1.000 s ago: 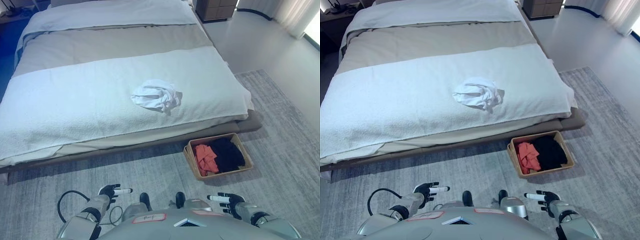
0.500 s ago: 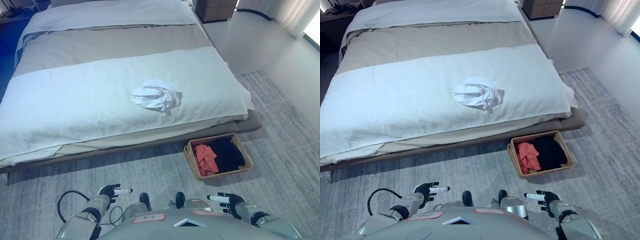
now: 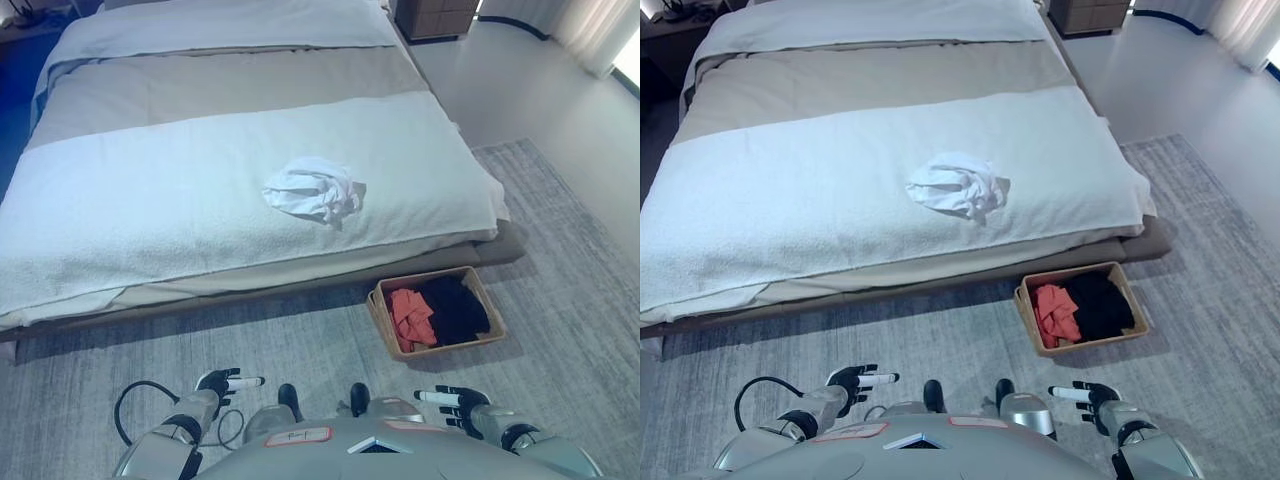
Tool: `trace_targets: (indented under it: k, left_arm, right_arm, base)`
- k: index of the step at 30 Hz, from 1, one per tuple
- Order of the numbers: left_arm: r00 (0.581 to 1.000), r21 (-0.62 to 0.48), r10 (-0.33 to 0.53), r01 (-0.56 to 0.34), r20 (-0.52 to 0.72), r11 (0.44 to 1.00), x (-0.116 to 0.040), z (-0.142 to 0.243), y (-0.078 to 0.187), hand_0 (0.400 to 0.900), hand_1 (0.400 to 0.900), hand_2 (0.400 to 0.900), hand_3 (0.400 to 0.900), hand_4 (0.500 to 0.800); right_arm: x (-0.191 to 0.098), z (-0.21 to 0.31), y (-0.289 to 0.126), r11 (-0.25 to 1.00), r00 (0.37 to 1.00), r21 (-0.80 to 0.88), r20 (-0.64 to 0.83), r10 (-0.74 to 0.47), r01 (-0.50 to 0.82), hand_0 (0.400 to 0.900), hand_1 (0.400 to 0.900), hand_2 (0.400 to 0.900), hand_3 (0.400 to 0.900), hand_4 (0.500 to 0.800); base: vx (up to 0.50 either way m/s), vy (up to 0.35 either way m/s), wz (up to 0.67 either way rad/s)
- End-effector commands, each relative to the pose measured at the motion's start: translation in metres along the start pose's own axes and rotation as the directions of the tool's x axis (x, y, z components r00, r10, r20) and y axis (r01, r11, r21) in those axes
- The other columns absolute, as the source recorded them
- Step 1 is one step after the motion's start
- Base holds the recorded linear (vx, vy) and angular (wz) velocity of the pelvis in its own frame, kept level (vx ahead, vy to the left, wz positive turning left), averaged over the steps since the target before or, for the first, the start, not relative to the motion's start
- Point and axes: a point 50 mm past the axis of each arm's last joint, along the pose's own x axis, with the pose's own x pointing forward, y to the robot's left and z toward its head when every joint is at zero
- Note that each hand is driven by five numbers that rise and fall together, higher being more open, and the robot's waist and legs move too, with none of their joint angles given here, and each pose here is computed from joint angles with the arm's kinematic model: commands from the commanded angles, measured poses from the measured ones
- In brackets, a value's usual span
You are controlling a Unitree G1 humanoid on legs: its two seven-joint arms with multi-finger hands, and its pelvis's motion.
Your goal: Put the clothes on the bed into the basket.
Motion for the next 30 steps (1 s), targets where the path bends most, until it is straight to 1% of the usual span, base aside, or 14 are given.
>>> trace_targets:
  k: [1,7,9,18,25,30]
  left_arm:
    - [0.996,0.053,0.064,-0.068,0.068,0.996,-0.001,0.030,0.023,0.900,0.900,0.900,0.900,0.800]
    - [0.995,0.040,0.037,-0.040,0.088,0.998,0.000,0.037,0.017,0.900,0.900,0.900,0.900,0.800]
    - [0.997,0.046,0.027,-0.031,0.078,0.998,0.000,0.035,0.014,0.900,0.900,0.900,0.900,0.800]
    - [0.998,0.045,0.029,-0.032,0.063,0.998,0.000,0.026,0.010,0.900,0.900,0.900,0.900,0.800]
    - [0.997,0.038,0.037,-0.039,0.061,0.998,0.000,0.024,0.013,0.900,0.900,0.900,0.900,0.800]
    - [0.995,0.046,0.073,-0.076,0.069,0.996,-0.001,0.028,0.027,0.900,0.900,0.900,0.900,0.800]
  right_arm:
    - [-0.002,0.016,-0.015,0.998,0.999,-0.034,0.028,-0.043,0.044,0.900,0.900,0.900,0.900,0.800]
    - [-0.006,0.025,-0.032,0.996,0.995,-0.033,0.055,-0.084,0.086,0.900,0.900,0.900,0.900,0.800]
    - [-0.007,0.026,-0.034,0.995,0.994,-0.029,0.054,-0.093,0.095,0.900,0.900,0.900,0.900,0.800]
    - [-0.007,0.030,-0.034,0.993,0.992,-0.053,0.070,-0.101,0.105,0.900,0.900,0.900,0.900,0.800]
    - [-0.006,0.031,-0.032,0.993,0.994,-0.065,0.068,-0.090,0.094,0.900,0.900,0.900,0.900,0.800]
    - [-0.004,0.029,-0.021,0.997,0.997,-0.059,0.060,-0.054,0.058,0.900,0.900,0.900,0.900,0.800]
  base:
    - [-0.031,-0.169,0.26]
    - [-0.043,-0.125,0.20]
    - [0.049,-0.083,0.10]
    - [0.118,-0.016,-0.15]
    - [0.178,0.102,-0.35]
    - [0.211,0.238,-0.30]
